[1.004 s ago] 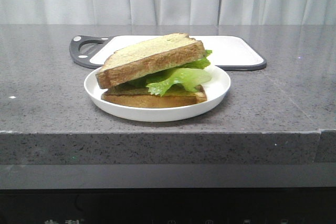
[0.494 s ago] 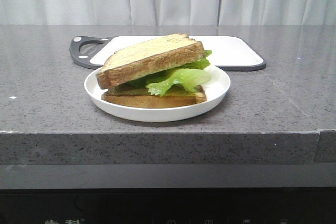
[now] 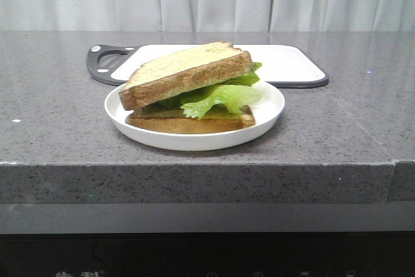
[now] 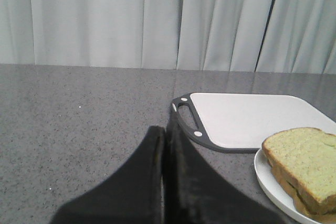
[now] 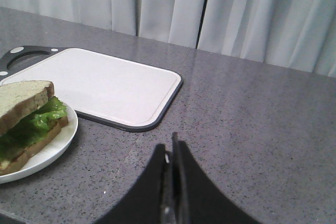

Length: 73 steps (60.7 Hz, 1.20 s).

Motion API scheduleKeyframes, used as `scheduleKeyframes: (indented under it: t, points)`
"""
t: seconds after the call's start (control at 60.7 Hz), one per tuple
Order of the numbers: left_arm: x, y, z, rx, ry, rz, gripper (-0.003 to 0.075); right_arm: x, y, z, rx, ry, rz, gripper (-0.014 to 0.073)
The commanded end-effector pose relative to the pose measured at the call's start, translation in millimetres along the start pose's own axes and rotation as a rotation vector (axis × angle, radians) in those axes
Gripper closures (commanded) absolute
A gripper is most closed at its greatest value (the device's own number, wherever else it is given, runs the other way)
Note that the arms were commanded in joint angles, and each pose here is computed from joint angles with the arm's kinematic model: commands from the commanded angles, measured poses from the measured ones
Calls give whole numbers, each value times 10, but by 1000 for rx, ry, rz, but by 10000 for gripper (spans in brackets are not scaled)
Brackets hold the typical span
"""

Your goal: Left arm grabs bread, right arm adds lettuce

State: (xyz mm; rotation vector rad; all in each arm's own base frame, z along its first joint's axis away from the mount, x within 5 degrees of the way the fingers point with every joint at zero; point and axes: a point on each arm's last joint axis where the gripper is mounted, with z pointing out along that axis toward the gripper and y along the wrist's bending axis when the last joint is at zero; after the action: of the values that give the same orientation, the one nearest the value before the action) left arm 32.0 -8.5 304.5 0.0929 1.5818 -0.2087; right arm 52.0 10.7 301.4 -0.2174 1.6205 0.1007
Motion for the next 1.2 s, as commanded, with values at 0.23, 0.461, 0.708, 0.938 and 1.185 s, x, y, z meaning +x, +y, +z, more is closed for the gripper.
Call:
scheduleKeyframes:
  t: [0.23,0.461,0.708,0.938,1.185]
  points:
    - [-101,-7,-48,5,-102,-24,739,-131,-9,-40,8,-105,-6,652]
    - [-101,-7,-48,5,-102,-24,740,-130,-9,-40,8,-104,-6,652]
    - [-101,-7,-48,5,-102,-24,739,-130,-9,-40,8,-104,-6,652]
    - [-101,-7,-48,5,-102,-24,739,-130,-9,-40,8,-104,-6,652]
    - [-101,-7,-48,5,-102,-24,739,-130,-9,-40,8,-104,-6,652]
